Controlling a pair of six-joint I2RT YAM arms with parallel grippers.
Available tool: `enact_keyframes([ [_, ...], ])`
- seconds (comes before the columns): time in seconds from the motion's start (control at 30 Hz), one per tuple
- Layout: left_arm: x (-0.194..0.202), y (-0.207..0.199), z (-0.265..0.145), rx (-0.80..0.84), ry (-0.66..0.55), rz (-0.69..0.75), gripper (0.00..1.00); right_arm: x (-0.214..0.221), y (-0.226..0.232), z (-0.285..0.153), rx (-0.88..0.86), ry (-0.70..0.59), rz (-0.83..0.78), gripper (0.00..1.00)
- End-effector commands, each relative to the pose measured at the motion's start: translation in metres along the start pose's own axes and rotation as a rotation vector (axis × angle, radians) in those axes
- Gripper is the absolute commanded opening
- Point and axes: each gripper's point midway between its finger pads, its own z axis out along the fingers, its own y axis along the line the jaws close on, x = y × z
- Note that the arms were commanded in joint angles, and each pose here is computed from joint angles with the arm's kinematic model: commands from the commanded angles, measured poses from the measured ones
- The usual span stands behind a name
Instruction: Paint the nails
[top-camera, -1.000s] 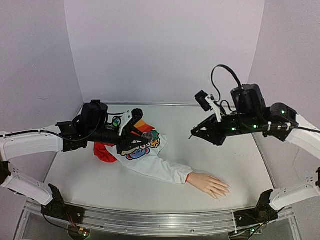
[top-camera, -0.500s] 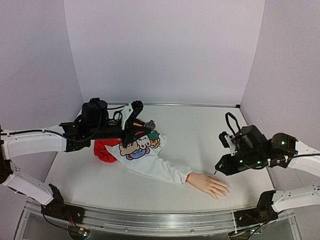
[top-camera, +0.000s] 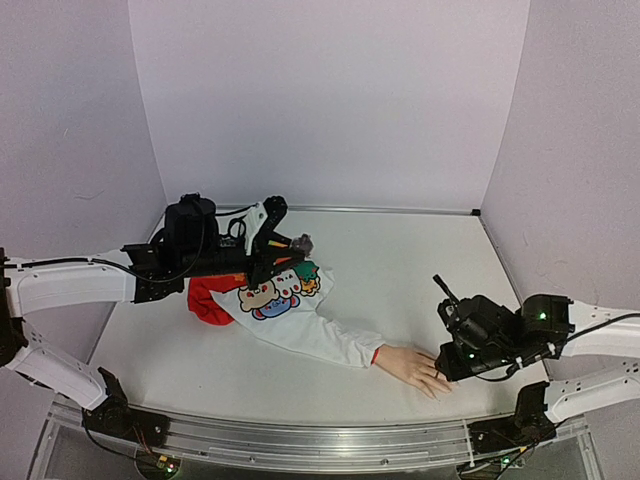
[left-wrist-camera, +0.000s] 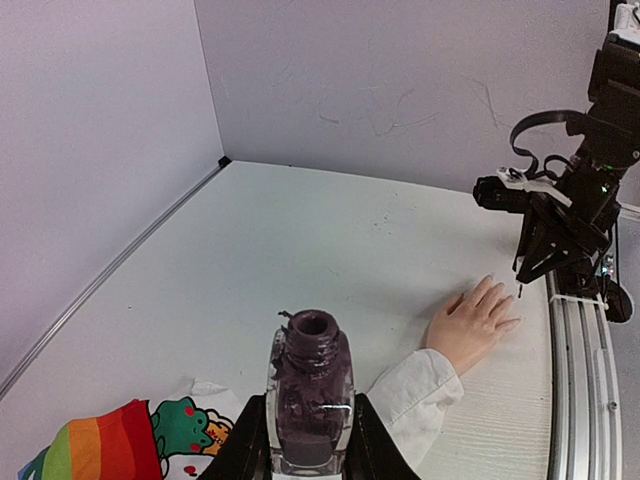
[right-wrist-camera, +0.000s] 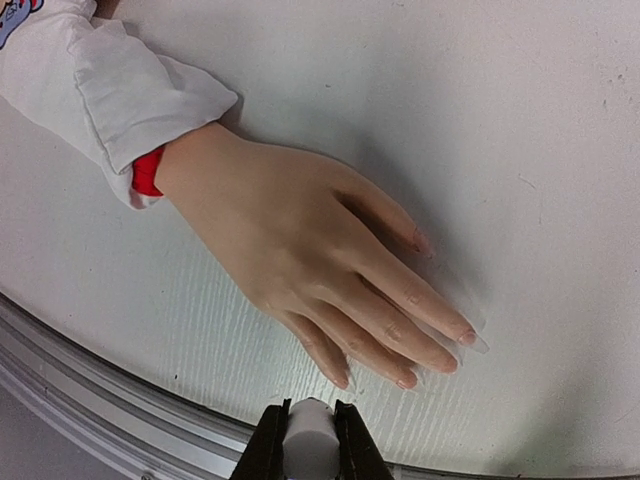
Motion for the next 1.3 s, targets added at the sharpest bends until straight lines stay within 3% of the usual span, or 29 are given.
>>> enact_keyframes([
  [0.0,-0.036,0.008,-0.001,-0.036,-0.101,0.031,0.00,-0.011,-0.003,0.011,0.003,-0.105,0.037,0.00],
  [0.4,-0.034,0.008,-0.002,-0.033,-0.094,0.020,0.00,0.011,0.008,0.017,-0.045,-0.060,-0.040,0.00],
  [0.77,-0.034,0.007,0.001,-0.023,-0.087,0.018,0.00,0.030,-0.006,0.021,0.038,0.043,-0.025,0.00],
  [1.27,-0.032,0.006,-0.001,-0.022,-0.086,0.014,0.00,0.030,-0.003,0.030,0.050,0.042,-0.043,0.00],
])
